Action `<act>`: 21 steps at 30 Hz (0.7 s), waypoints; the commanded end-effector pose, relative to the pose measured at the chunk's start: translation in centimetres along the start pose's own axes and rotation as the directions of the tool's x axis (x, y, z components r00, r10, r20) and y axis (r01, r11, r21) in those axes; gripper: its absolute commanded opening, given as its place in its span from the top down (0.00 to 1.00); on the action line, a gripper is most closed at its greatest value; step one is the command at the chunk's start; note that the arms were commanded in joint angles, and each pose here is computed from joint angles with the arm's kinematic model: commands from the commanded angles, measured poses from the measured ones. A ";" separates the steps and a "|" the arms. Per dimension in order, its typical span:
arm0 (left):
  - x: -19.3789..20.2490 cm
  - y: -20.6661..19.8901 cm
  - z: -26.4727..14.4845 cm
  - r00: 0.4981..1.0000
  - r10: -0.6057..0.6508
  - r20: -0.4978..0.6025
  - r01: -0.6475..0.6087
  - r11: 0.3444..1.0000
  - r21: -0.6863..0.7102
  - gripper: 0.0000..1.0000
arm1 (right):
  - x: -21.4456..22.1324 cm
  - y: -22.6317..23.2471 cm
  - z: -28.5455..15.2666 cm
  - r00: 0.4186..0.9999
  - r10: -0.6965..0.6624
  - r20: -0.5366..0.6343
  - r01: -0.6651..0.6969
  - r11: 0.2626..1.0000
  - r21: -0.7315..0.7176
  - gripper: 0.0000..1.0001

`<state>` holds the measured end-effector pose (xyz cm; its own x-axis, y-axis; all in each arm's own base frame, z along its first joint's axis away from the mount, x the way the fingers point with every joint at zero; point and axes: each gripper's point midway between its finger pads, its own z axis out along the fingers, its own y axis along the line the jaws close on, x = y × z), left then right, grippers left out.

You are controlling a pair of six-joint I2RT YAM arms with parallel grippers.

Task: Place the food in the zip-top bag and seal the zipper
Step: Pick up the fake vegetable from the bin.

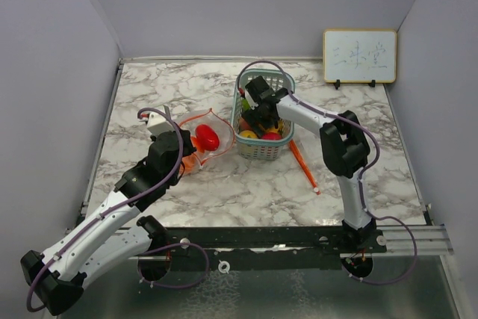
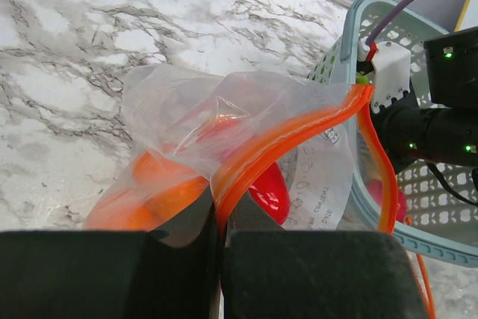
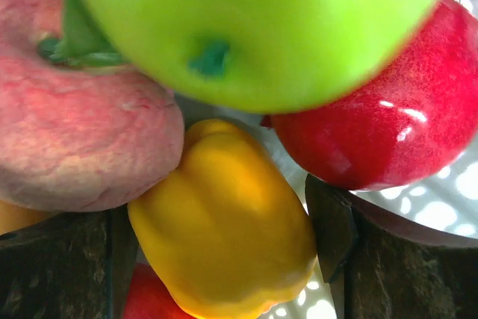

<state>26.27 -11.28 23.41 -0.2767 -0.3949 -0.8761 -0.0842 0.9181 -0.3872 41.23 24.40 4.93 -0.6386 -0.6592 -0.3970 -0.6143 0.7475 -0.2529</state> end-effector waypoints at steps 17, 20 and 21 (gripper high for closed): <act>-0.6 0.1 0.1 0.999 -0.024 0.022 0.024 1.000 -0.013 1.00 | -9.9 0.0 -14.7 0.862 0.207 0.462 -0.127 0.972 -0.198 0.94; -0.2 0.1 0.3 1.000 -0.025 0.015 0.025 1.000 -0.012 1.00 | -10.7 1.1 -18.5 0.815 0.226 0.533 -0.072 0.953 -0.294 0.94; -0.1 0.0 0.4 1.000 -0.025 0.011 0.025 1.000 -0.011 1.00 | -10.8 1.7 -19.4 0.805 0.233 0.546 -0.049 0.943 -0.329 0.94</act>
<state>26.31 -11.33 23.28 -0.2794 -0.3986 -0.8735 -0.0886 0.9166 -0.3900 40.29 28.01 19.71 -0.5118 -0.4338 -0.7416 -0.5934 0.8027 -0.0601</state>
